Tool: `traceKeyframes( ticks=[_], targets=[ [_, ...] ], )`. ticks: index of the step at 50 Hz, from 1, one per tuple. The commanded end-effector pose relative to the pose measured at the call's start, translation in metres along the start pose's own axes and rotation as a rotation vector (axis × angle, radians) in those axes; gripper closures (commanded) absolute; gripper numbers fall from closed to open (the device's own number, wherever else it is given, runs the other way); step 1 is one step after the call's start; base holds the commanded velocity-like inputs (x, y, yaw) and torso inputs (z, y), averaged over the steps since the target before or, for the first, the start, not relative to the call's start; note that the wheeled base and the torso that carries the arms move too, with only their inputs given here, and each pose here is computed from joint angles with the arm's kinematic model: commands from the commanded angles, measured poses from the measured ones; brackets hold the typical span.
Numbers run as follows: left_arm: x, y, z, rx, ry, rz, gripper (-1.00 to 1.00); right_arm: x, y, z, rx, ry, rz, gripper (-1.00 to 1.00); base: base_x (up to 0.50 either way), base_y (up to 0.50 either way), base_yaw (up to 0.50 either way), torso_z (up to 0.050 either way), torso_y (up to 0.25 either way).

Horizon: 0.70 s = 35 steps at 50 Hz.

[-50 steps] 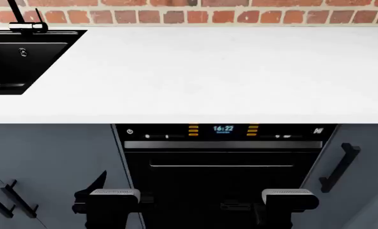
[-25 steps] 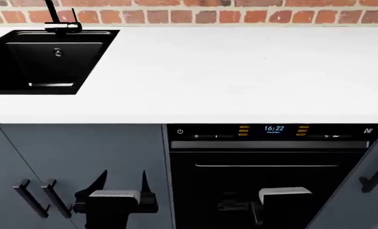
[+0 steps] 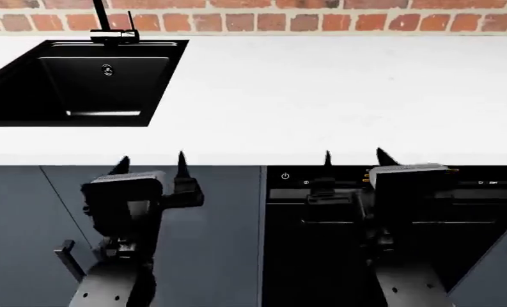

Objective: Pick and place the shaker into the drawer. Then close the cabinet.

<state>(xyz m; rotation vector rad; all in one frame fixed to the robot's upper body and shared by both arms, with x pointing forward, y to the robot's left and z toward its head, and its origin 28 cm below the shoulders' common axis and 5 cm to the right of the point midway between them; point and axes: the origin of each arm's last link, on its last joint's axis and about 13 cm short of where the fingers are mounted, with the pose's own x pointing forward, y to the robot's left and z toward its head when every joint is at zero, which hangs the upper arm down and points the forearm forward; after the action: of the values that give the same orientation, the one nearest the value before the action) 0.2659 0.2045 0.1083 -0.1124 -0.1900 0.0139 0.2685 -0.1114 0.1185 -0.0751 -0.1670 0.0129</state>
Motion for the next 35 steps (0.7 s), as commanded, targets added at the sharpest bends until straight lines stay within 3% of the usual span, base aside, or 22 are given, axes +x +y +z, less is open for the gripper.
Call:
traceKeyframes(
  ticks=[1,4,5,10,14,26,35],
  targets=[
    [0.072,-0.039,0.253,-0.136,-0.407,-0.075,-1.00,0.064,-0.038,0.253,-0.193,-0.357,-0.054,-1.00,0.00,0.00,0.00,0.000,0.000],
    [0.084,-0.048,0.334,-0.163,-0.541,-0.082,-1.00,0.065,-0.044,0.365,-0.258,-0.581,-0.073,-1.00,0.00,0.00,0.00,0.000,0.000],
    [0.088,-0.050,0.356,-0.169,-0.576,-0.086,-1.00,0.068,-0.045,0.387,-0.274,-0.610,-0.073,-1.00,0.00,0.00,0.00,0.000,0.000],
    [0.106,-0.055,0.442,-0.268,-0.702,-0.020,-1.00,0.076,-0.046,0.464,-0.299,-0.675,-0.069,-1.00,0.00,0.00,0.00,0.000,0.000],
    [0.114,-0.060,0.484,-0.186,-0.719,0.006,-1.00,0.079,-0.044,0.492,-0.299,-0.681,-0.051,-1.00,0.00,0.00,0.00,0.000,0.000],
    [0.127,-0.069,0.465,-0.101,-0.523,-0.054,-1.00,0.084,-0.041,0.484,-0.267,-0.572,-0.037,-1.00,0.00,0.00,0.00,0.000,0.000],
    [0.134,-0.075,0.446,0.006,-0.402,-0.110,-1.00,0.089,-0.044,0.478,-0.256,-0.523,-0.040,-1.00,0.00,0.00,0.00,0.049,0.051]
  ],
)
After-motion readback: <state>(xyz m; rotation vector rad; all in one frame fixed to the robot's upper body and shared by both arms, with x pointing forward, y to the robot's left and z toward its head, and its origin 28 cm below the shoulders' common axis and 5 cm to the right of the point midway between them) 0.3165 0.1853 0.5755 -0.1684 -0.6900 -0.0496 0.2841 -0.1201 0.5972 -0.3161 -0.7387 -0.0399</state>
